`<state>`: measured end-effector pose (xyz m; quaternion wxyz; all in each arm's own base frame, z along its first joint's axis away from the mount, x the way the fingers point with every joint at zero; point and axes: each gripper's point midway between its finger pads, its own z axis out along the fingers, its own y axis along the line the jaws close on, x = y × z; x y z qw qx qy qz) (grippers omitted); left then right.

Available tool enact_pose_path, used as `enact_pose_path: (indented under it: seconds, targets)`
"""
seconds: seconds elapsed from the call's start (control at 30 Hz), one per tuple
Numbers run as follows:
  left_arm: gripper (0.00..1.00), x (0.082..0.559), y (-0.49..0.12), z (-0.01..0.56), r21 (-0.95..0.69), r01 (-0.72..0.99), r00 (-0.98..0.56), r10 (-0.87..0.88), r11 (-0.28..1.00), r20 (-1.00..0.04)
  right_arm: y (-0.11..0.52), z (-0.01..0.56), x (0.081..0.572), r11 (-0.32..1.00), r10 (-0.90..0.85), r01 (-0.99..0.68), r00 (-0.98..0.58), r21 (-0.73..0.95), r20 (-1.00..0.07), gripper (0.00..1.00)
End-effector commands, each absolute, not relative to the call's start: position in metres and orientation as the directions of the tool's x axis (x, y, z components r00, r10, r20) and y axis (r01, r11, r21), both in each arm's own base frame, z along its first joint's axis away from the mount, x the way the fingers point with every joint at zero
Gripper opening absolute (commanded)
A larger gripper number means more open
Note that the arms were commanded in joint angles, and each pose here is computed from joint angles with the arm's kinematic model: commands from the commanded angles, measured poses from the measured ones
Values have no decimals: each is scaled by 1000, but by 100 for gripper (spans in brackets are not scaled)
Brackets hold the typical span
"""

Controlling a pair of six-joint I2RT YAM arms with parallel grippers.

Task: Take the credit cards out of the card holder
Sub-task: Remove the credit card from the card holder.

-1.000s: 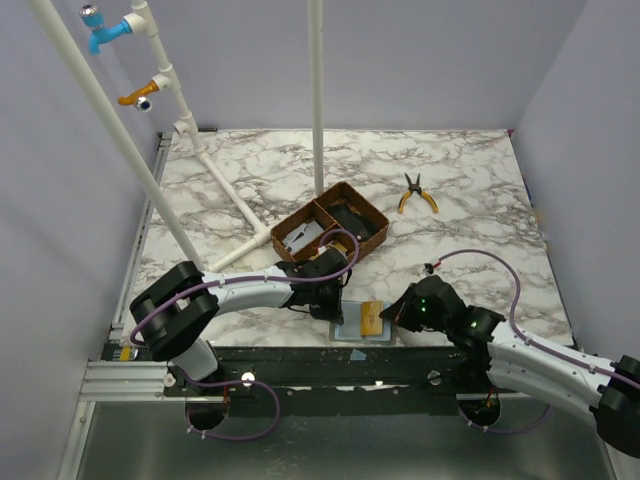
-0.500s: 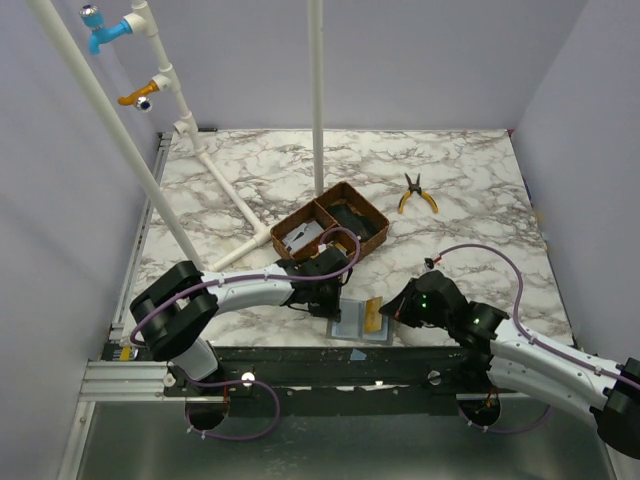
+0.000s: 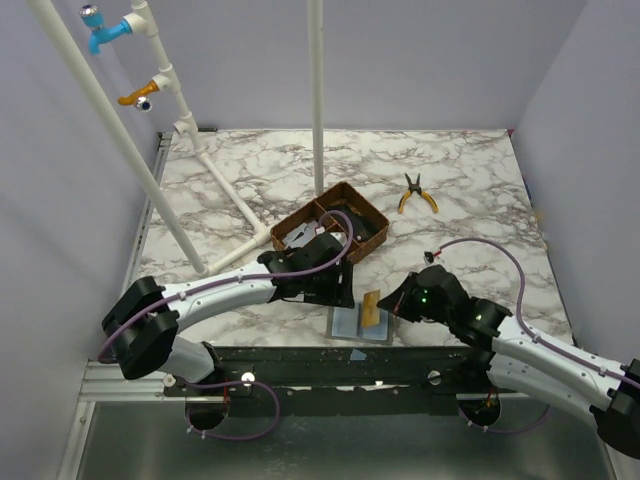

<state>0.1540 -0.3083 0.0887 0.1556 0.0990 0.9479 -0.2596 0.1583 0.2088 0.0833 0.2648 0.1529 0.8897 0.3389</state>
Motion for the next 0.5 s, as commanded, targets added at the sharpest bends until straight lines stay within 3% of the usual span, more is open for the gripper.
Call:
enact_pose_path:
  seconds: [0.0,0.13,0.47]
  targets:
    - [74,150,-324,119,-574,315,-924,107,756,-367,212,105,166,713,460,68,-797,698,-391,1]
    - [82,149,-330,138,-675,307,-934,75,671,-350,217,123,169,696,463,46,-791,717,-399,1]
    - [82,150,-334,178,-863,262,-954,-18,432,-299,230,173,174,621,483,-24,-776,783,-407,1]
